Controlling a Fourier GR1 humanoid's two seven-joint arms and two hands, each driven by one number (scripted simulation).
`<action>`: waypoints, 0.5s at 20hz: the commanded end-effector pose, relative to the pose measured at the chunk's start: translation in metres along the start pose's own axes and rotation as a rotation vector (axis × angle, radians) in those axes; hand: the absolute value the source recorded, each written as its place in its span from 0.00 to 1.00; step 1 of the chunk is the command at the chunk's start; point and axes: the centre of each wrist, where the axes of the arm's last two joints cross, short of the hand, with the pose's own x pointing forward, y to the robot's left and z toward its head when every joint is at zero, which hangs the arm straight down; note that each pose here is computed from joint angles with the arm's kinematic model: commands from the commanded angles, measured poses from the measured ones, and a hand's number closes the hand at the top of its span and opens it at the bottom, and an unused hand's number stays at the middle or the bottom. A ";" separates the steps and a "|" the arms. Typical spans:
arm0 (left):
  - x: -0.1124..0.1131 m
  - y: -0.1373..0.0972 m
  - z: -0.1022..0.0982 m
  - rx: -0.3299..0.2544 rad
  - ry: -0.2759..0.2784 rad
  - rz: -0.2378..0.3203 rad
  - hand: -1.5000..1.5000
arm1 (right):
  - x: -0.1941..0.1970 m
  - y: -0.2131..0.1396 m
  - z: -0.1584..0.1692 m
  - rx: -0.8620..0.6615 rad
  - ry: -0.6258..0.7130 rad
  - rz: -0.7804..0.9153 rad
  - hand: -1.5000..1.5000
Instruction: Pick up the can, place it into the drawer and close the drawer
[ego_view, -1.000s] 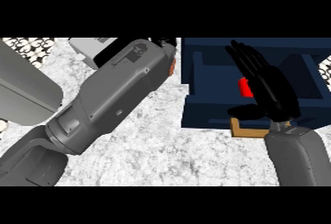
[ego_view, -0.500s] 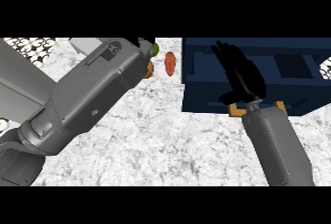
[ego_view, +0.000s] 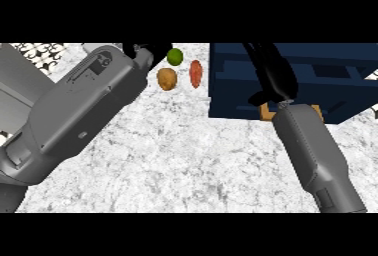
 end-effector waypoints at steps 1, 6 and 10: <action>0.019 0.003 -0.001 -0.022 -0.022 0.013 0.00 | 0.002 0.020 -0.005 -0.008 0.054 -0.009 0.00; 0.015 0.008 0.004 -0.006 0.003 0.012 0.00 | 0.000 0.029 -0.005 -0.059 0.073 0.001 0.00; 0.016 0.024 0.005 -0.009 -0.015 0.013 0.00 | -0.011 0.011 -0.025 -0.084 0.075 0.042 0.00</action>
